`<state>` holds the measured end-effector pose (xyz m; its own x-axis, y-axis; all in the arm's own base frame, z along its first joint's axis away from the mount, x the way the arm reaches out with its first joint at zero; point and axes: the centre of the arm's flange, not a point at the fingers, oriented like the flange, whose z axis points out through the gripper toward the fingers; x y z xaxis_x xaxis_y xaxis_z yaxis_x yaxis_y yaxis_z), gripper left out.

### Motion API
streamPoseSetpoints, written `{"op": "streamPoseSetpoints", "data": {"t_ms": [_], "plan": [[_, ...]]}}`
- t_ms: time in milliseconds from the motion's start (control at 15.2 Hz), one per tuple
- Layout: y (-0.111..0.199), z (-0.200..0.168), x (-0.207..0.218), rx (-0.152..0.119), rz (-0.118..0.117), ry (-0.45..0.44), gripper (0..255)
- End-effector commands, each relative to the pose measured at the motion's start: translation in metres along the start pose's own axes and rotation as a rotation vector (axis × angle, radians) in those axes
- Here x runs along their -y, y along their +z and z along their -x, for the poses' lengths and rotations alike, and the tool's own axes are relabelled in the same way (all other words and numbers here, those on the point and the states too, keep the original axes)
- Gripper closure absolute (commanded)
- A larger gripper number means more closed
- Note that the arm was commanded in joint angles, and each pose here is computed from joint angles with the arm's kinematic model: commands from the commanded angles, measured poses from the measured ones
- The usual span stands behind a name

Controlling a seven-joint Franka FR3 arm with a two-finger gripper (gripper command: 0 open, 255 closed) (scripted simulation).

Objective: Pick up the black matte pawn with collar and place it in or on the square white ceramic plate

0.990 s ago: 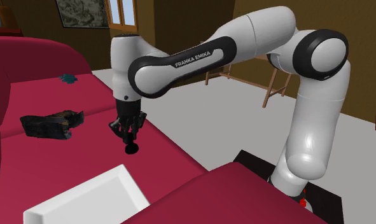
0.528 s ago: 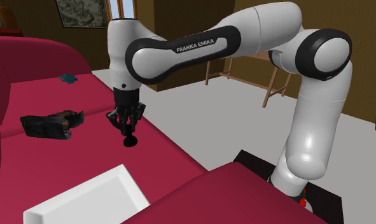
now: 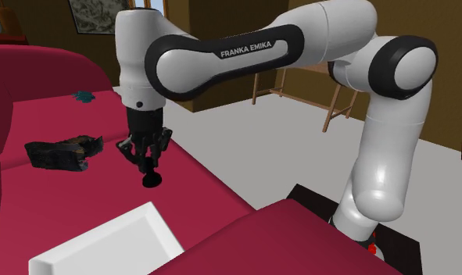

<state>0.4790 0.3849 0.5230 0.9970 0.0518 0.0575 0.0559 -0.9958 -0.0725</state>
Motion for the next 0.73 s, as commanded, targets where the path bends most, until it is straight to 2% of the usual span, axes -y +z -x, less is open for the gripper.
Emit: {"op": "streamPoseSetpoints", "data": {"t_ms": [0,660], "plan": [[-0.001,0.012,0.025,0.000,0.000,0.001,255],[-0.004,0.074,0.141,0.000,0.000,0.001,255]]}}
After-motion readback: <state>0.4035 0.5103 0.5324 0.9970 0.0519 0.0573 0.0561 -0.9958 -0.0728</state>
